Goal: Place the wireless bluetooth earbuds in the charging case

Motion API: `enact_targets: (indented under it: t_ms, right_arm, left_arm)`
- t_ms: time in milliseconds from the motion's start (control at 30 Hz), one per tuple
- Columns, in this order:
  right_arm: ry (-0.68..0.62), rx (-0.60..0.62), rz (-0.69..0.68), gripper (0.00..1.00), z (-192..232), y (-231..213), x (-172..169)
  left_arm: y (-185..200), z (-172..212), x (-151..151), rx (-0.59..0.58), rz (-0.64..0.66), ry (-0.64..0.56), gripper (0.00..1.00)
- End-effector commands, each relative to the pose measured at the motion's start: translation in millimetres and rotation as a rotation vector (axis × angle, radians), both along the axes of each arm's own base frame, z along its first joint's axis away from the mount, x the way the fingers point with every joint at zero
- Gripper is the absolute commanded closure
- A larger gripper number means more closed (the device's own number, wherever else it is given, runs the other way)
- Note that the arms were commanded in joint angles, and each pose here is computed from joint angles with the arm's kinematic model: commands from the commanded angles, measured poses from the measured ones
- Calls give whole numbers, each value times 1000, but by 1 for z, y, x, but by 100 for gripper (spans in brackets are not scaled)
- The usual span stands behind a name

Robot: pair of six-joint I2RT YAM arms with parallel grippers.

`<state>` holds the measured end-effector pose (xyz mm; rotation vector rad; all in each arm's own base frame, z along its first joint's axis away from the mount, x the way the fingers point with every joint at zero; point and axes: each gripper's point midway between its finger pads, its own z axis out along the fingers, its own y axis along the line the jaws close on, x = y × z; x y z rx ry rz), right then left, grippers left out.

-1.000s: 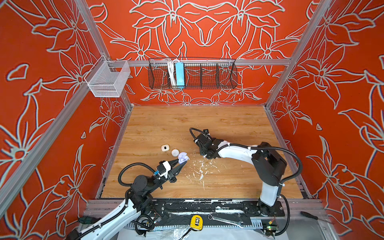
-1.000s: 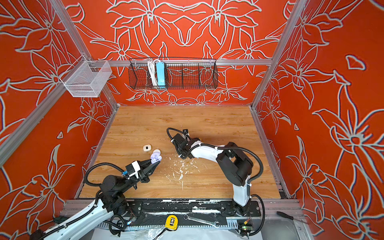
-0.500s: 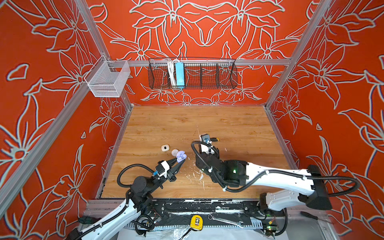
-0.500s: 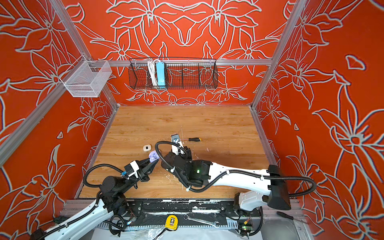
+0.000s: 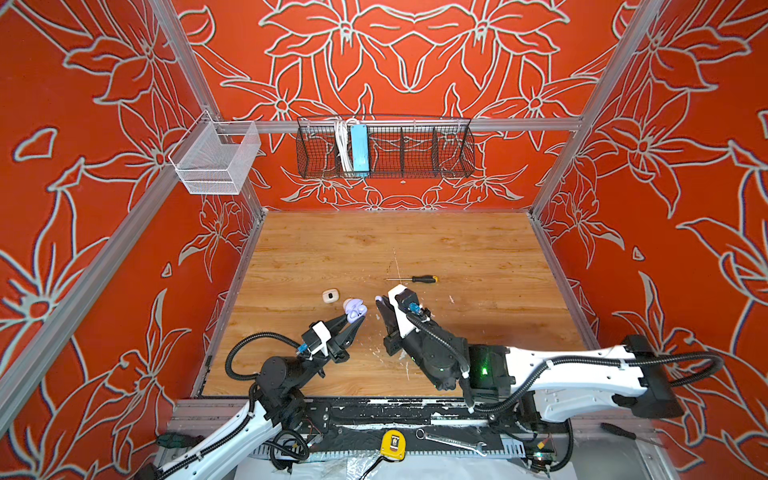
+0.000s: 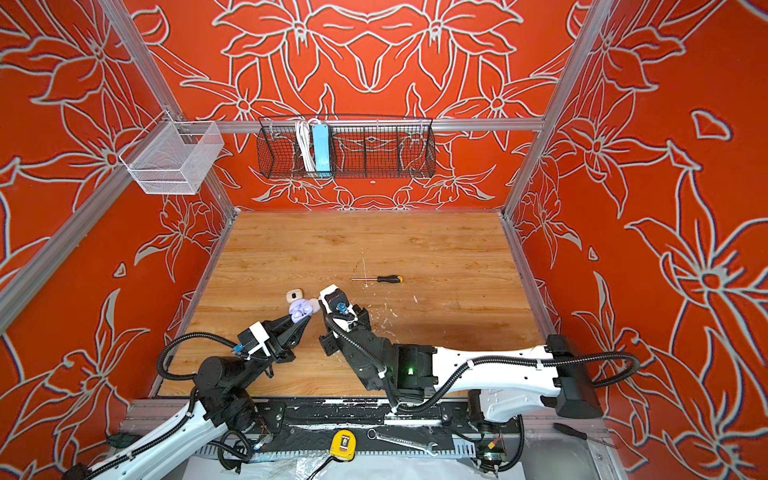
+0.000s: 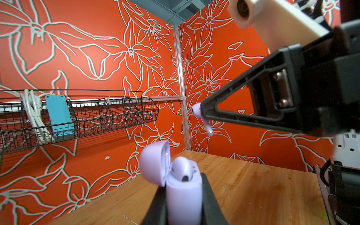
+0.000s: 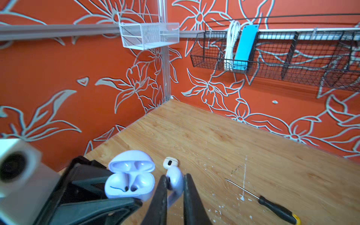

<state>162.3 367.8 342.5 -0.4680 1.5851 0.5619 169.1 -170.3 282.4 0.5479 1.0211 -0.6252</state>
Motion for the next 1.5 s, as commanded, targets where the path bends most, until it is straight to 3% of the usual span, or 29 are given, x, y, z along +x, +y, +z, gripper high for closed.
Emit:
enact_targets:
  t_ms: [0, 200, 533, 767, 1267, 1467]
  right_arm:
    - [-83, 103, 123, 96, 34, 7, -16]
    - [-153, 78, 215, 96, 37, 29, -27]
    - [-183, 66, 118, 96, 21, 26, -13]
    - [-209, 30, 173, 96, 10, 37, -19]
    - [-208, -10, 130, 96, -15, 34, -13]
    - [-206, -12, 186, 96, -20, 32, -21]
  left_arm:
    - [-2, -1, -4, -6, -24, -13, 100]
    - [-2, 4, -9, -21, -47, -22, 100]
    - [-3, 8, -14, -35, -77, -32, 100]
    - [-2, 10, -17, -40, -86, -40, 100]
    - [-1, 11, -18, -42, -80, -42, 100]
    - [-1, 10, -16, -39, -74, -36, 100]
